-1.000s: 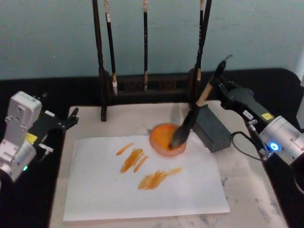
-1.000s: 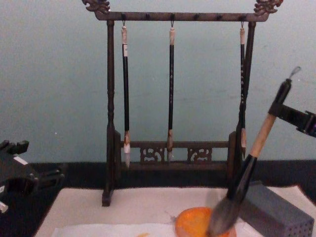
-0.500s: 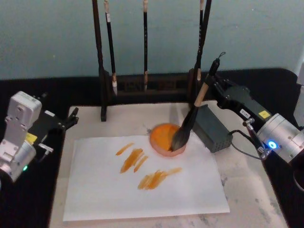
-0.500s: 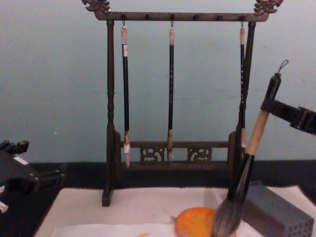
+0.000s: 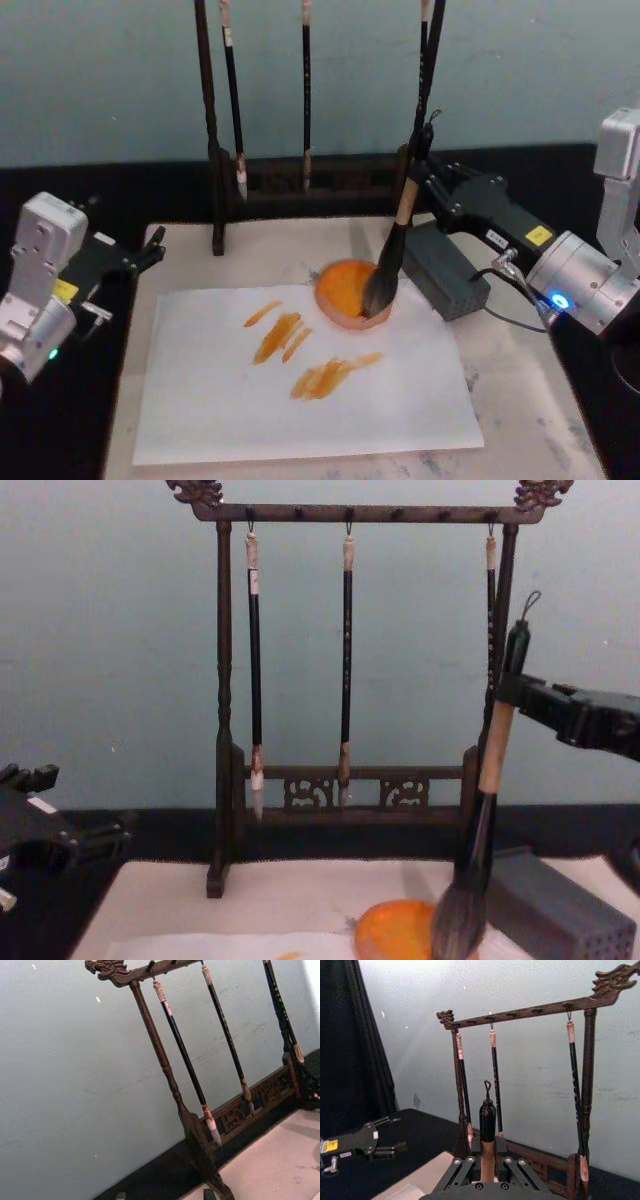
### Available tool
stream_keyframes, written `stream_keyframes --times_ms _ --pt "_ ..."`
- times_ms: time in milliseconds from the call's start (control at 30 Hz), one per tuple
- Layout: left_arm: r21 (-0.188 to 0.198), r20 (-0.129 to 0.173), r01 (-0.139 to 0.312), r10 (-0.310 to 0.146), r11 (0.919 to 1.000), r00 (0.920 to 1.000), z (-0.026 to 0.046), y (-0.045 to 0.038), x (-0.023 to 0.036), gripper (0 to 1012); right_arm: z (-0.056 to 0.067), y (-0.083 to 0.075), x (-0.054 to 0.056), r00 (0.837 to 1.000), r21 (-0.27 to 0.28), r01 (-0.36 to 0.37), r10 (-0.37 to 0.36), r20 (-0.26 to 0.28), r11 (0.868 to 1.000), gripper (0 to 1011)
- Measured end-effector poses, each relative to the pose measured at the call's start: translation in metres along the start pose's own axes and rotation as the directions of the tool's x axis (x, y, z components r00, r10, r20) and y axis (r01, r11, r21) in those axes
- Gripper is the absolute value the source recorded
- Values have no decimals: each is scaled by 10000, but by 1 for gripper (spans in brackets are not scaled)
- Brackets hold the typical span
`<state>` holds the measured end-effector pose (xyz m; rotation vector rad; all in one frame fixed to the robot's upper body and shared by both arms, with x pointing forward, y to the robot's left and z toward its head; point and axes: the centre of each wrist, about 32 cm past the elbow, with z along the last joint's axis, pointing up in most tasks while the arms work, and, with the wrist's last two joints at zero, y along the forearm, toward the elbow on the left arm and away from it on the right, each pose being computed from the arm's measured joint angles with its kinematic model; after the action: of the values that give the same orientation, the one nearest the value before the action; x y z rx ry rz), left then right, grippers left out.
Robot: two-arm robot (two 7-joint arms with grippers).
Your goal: Pick up the brush from the inkstone, write on the paper, then place the brush back to its original position.
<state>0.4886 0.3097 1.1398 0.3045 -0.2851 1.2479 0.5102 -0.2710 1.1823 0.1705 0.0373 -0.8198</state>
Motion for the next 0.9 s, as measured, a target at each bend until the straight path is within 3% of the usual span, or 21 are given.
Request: stream_keyframes --times_ms 700,900 --pt "0 -1 0 0 10000 10000 0 0 0 1001 2 26 -2 9998 337 -118 113 140 9994 177" --pt "0 -1 0 0 10000 10000 0 0 0 1001 26 39 -9 9988 384 -226 208 443 9990 177"
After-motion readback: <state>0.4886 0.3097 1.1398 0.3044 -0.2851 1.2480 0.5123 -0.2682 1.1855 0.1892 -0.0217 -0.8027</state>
